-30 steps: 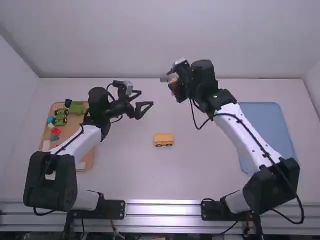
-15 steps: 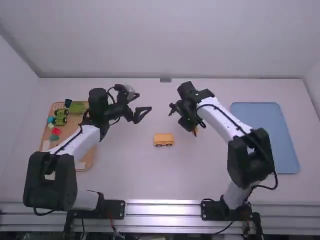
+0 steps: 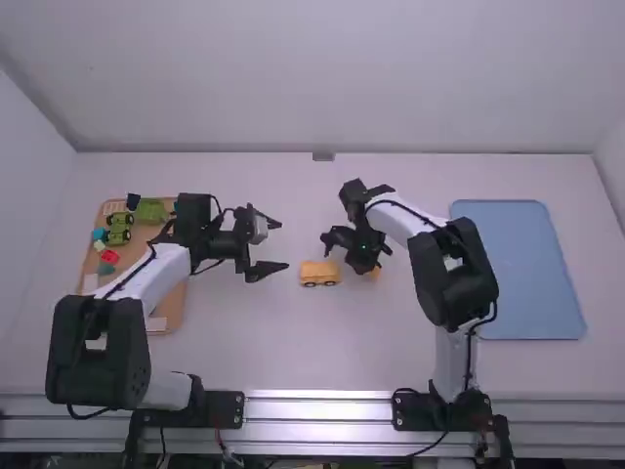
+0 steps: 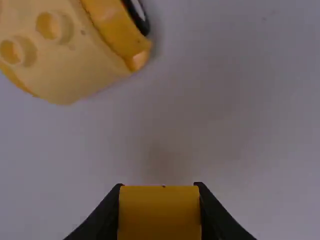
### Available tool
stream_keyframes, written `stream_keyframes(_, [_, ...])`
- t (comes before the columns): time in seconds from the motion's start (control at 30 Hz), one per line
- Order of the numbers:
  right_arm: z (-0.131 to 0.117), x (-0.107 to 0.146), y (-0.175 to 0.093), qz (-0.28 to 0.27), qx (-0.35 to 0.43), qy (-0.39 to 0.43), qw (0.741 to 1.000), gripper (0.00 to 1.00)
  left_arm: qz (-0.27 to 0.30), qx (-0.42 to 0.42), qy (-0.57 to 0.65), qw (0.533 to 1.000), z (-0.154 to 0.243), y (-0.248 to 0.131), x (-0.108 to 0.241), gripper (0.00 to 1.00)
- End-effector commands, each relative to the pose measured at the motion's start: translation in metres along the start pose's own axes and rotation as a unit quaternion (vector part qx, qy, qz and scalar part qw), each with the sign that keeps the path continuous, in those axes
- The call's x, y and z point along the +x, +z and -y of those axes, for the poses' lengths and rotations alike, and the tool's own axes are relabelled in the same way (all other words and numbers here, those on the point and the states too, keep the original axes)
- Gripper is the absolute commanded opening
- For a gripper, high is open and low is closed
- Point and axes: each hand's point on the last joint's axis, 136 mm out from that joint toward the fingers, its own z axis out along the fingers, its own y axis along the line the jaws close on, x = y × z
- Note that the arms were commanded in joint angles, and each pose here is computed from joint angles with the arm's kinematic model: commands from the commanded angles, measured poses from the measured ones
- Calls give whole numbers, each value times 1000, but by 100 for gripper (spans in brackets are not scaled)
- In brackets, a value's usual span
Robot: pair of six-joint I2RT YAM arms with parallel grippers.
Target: Assemble lego blocks to make yellow taxi
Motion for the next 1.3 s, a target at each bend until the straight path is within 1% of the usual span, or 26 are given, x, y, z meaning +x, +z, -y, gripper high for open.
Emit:
stream_keyframes(0.0, [-4, 1, 9, -5, -14, -43, 999, 0, 6, 5, 52, 999, 1, 1, -2, 99])
stream_keyframes(0.13, [-4, 1, 10, -7, -15, -57, 998, 9, 4, 3, 48, 999, 0, -1, 0, 99])
stream_keyframes(0.23, [-3, 2, 14, -6, -11, -58, 998, 23, 5, 3, 48, 999, 0, -1, 0, 99])
stream_keyframes(0.27, [-3, 3, 15, -7, -9, -57, 998, 32, 5, 3, 49, 999, 0, -1, 0, 99])
stream_keyframes(0.3, [-4, 4, 18, -8, -9, -58, 998, 55, 5, 3, 49, 999, 0, -1, 0, 99])
stream_keyframes(0.33, [-2, 6, 20, -13, -3, -58, 998, 62, 5, 2, 50, 999, -1, -1, -1, 99])
stream_keyframes(0.37, [0, 9, 21, -22, 4, -53, 998, 72, 6, 1, 53, 999, -1, -1, -1, 99])
stream_keyframes(0.4, [1, 10, 21, -27, 9, -47, 999, 79, 6, 0, 56, 998, -2, -1, -2, 99])
stream_keyframes(0.43, [3, 8, 19, -27, 17, -37, 999, 83, 7, -2, 61, 998, -3, -1, -2, 99])
stream_keyframes(0.47, [6, 2, 15, -19, 27, -31, 999, 95, 8, -3, 63, 998, -4, -1, -3, 99])
stream_keyframes(0.5, [7, -2, 11, -11, 29, -26, 999, 100, 8, -3, 63, 998, -4, -1, -3, 99])
stream_keyframes(0.53, [8, -8, 3, 4, 30, -28, 999, 99, 8, -3, 63, 998, -4, -1, -3, 99])
stream_keyframes(0.57, [5, -16, -12, 29, 26, -41, 998, 99, 8, -3, 68, 998, -4, -1, -3, 99])
stream_keyframes(0.67, [-3, -25, -42, 82, 17, -63, 994, 99, 10, -3, 63, 998, -4, -1, -4, 99])
stream_keyframes(0.7, [-3, -27, -53, 108, 14, -63, 992, 99, 8, -3, 58, 998, -4, -1, -3, 99])
stream_keyframes(0.73, [-3, -31, -65, 152, 8, -62, 986, 99, 6, -5, 43, 999, -5, -1, -3, 99])
stream_keyframes(0.77, [-3, -33, -69, 185, 0, -57, 981, 99, 6, -5, 34, 999, -5, -1, -3, 99])
stream_keyframes(0.8, [-2, -34, -71, 203, -5, -54, 978, 99, 7, -4, 29, 1000, -5, -1, -3, 99])
stream_keyframes(0.83, [-2, -31, -70, 238, -18, -53, 970, 99, 7, -2, 25, 1000, -3, 0, -2, 99])
stream_keyframes(0.97, [3, -21, -53, 333, -36, -43, 941, 99, 6, 14, 49, 999, 7, 11, 8, 99])
stream_keyframes(1.0, [7, -20, -50, 372, -31, -42, 927, 99, 11, 22, 54, 998, 12, 16, 11, 99])
stream_keyframes(1.03, [10, -20, -52, 398, -30, -40, 916, 99, 13, 24, 56, 998, 14, 20, 14, 99])
stream_keyframes(1.1, [12, -17, -55, 438, -35, -28, 898, 99, 15, 28, 60, 998, 17, 27, 20, 99])
stream_keyframes(1.17, [9, -6, -51, 469, -51, -1, 882, 99, 23, 28, 58, 998, 17, 35, 25, 99])
stream_keyframes(1.23, [7, -4, -53, 498, -50, -7, 866, 99, 26, 23, 47, 998, 13, 37, 29, 99])
stream_keyframes(1.27, [6, -4, -55, 521, -45, -17, 852, 99, 29, 19, 36, 999, 11, 38, 31, 99])
